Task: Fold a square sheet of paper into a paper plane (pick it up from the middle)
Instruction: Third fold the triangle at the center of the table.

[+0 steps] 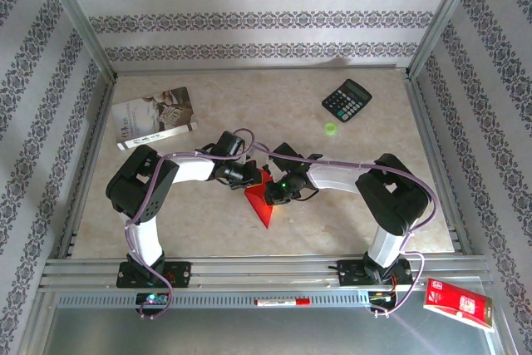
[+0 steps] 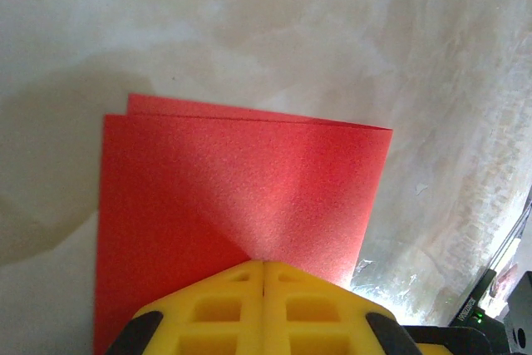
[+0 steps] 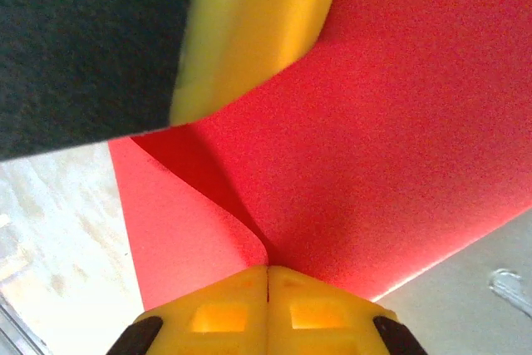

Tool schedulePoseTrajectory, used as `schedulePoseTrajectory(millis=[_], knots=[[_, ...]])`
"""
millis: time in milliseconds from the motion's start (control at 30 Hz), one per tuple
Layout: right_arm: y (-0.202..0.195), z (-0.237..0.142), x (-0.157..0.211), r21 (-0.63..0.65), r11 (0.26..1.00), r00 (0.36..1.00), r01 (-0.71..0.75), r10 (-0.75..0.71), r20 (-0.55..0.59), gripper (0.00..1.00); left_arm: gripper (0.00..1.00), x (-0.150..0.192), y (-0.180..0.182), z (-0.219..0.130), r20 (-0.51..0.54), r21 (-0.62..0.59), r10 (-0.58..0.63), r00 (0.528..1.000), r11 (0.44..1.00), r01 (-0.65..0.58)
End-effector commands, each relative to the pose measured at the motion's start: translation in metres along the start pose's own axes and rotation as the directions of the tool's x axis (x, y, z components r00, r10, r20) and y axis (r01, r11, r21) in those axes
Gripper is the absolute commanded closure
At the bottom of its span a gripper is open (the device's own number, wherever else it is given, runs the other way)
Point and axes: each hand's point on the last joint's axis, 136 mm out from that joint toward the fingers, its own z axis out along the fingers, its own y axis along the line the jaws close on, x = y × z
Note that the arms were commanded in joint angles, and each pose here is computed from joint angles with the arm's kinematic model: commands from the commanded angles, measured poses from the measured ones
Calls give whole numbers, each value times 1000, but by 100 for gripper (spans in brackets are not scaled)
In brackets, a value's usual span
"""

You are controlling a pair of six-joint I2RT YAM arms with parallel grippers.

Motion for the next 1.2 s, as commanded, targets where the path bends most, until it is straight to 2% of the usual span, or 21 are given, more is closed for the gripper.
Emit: schedulePoseTrajectory(millis=[0, 900, 1167], knots=[[7, -5, -11, -30, 999, 1000, 18, -17, 18, 94, 96, 20, 27, 10, -71, -92, -37, 997, 995, 30], [-12, 8, 2, 13, 1000, 1000, -11, 12, -18, 94, 96, 20, 25, 10, -71, -87, -32, 997, 996, 26], [-7, 11, 7, 6, 1000, 1000, -10, 10, -24, 94, 96, 19, 25, 10, -71, -90, -32, 997, 996, 25]])
